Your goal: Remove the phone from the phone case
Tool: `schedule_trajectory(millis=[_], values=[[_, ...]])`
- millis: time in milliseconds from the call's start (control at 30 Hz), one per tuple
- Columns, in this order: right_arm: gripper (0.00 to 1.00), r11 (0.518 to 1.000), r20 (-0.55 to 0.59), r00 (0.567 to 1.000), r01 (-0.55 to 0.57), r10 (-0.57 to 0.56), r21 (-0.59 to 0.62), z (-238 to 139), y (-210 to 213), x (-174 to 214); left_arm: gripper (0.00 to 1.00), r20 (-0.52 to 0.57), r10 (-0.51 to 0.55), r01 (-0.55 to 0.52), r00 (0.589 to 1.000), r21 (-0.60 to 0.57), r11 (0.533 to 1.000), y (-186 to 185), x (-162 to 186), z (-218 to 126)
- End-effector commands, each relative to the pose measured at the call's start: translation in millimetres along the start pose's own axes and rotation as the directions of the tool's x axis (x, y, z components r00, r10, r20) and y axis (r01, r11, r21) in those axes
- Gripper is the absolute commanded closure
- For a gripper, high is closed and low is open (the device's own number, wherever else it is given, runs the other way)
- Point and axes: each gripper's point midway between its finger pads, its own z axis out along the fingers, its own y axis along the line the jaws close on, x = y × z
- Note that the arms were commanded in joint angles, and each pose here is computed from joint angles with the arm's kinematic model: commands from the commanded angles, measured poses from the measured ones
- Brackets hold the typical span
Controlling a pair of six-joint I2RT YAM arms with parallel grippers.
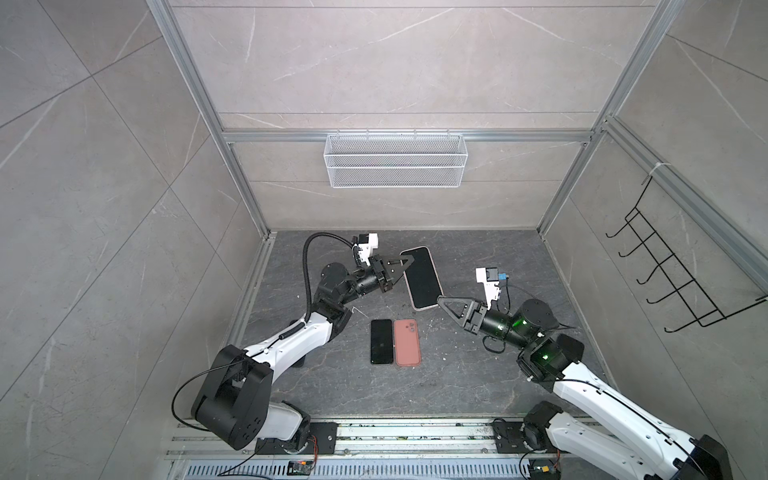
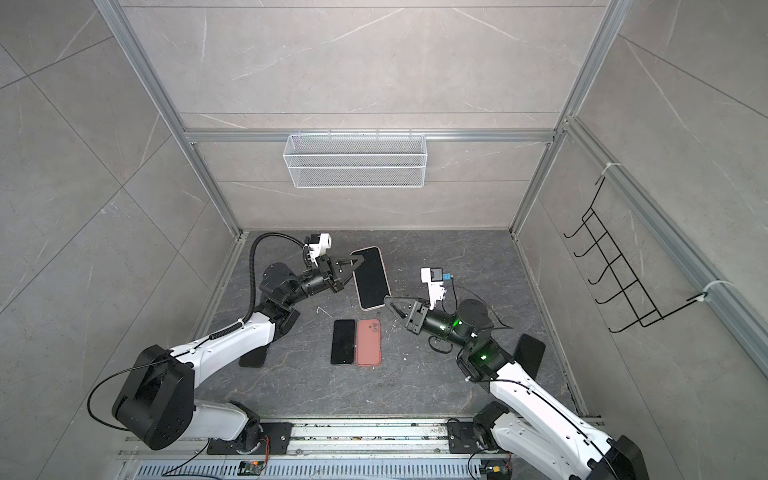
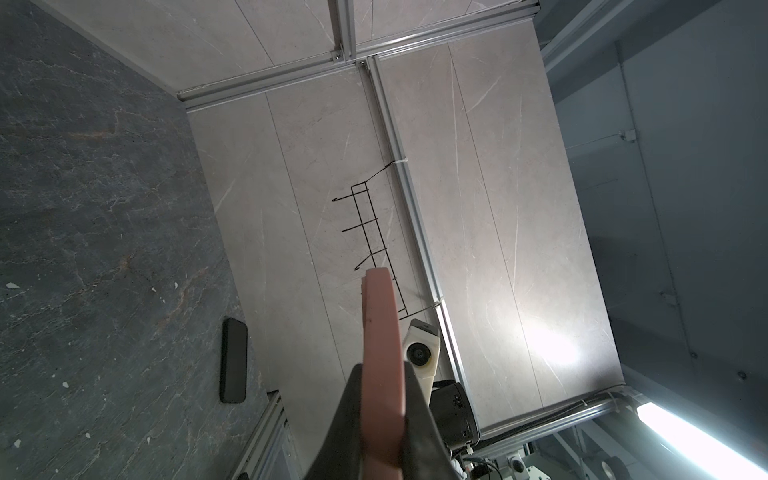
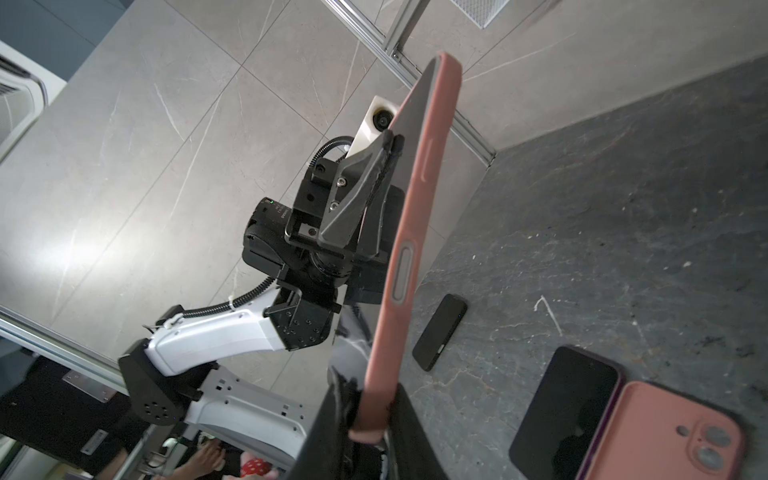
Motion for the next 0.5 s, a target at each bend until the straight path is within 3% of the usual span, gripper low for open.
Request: schedule_trajectory(millis=[0, 267, 467], values=[[0.87, 0.997, 0.028, 0.999, 0.027, -0.025, -0.078, -2, 20, -9, 1.0, 0.029, 0.028, -0.031, 0.999, 0.094, 0.995, -24, -6, 1], [0.89, 0.955, 0.089, 0.994, 0.083, -0.06, -0.286, -5, 84, -41, 1.0, 0.055, -0.07, 0.062, 0.996, 0.127, 0.99, -1, -16, 16], [0.87, 0.901, 0.112, 0.992, 0.097, -0.054, -0.422, 3, 127, -70, 1.0, 0.001, -0.112, 0.109, 0.994, 0.239, 0.965, -1, -5, 49]])
